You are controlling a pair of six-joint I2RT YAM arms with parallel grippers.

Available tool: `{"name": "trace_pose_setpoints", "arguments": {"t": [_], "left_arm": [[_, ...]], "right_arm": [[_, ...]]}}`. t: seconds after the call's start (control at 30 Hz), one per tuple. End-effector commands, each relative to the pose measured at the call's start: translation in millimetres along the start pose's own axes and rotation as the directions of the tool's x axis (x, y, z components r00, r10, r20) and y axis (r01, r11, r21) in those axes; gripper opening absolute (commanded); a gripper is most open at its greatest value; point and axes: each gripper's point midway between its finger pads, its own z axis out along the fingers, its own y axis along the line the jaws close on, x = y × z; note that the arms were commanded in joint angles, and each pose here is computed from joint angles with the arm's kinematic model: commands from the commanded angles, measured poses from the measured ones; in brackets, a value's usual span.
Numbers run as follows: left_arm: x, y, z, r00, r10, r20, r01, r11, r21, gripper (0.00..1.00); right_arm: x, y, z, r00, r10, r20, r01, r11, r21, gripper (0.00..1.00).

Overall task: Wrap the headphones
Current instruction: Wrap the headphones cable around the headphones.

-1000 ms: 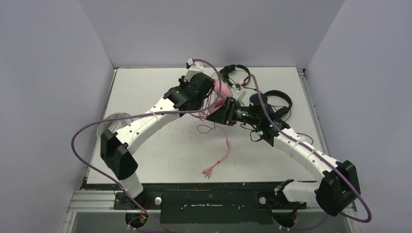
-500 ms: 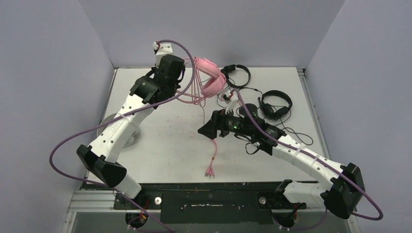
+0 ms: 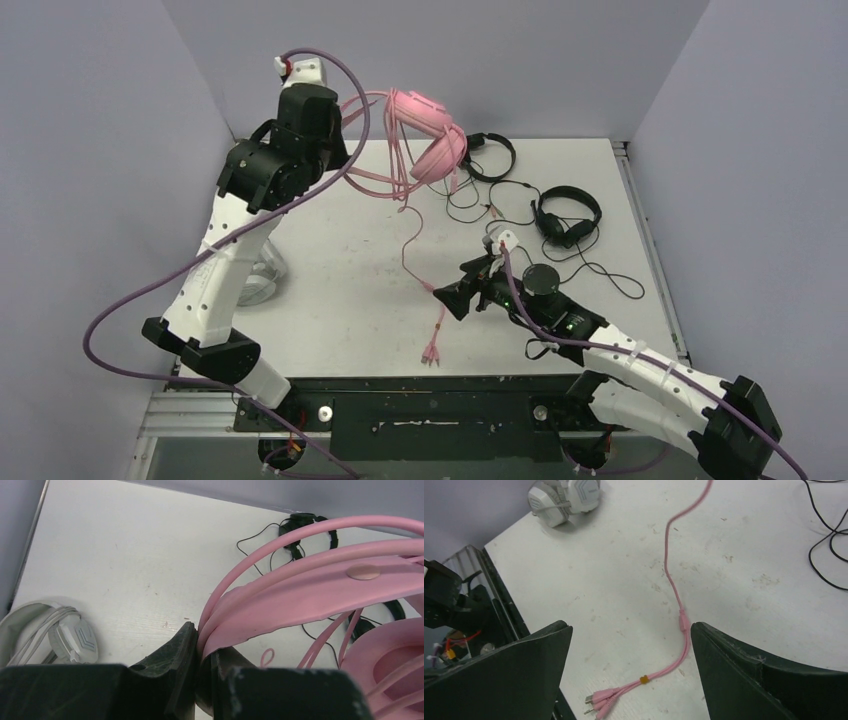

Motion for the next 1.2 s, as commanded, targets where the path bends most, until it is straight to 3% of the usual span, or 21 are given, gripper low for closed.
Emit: {"name": "trace_pose_setpoints", "arguments": {"t": [0.0, 0.07, 0.37, 0.57, 0.93, 1.17], "left_arm": [[-42, -20, -23, 0.985, -0.165, 0.049, 0.155, 0.975, 0.160, 0.00], [-47, -21, -26, 0.982, -0.187, 0.039, 0.177, 0.967, 0.183, 0.00], [-65, -25, -32, 0.958, -0.287, -0.017, 0.279, 0.913, 0.299, 0.00], [-65, -23, -33, 0.946, -0.321, -0.050, 0.319, 0.886, 0.336, 0.00], [-73, -13, -40, 0.931, -0.363, -0.044, 0.355, 0.867, 0.350, 0.00], [-77, -18, -48, 0.925, -0.376, -0.055, 0.367, 0.845, 0.390, 0.00]], "right_arm": [[-17, -9, 5, 0.987, -0.090, 0.136, 0.087, 0.996, 0.028, 0.95], [-9, -10, 12, 0.988, -0.079, 0.131, 0.077, 0.997, 0.017, 1.00], [18, -16, 52, 0.991, -0.094, 0.094, 0.096, 0.995, -0.023, 1.00], [47, -40, 78, 0.994, -0.106, 0.026, 0.105, 0.993, 0.047, 1.00], [116, -73, 106, 0.973, -0.092, -0.213, 0.123, 0.983, 0.138, 0.85], [139, -78, 107, 0.963, -0.069, -0.262, 0.110, 0.983, 0.145, 0.72]]}}
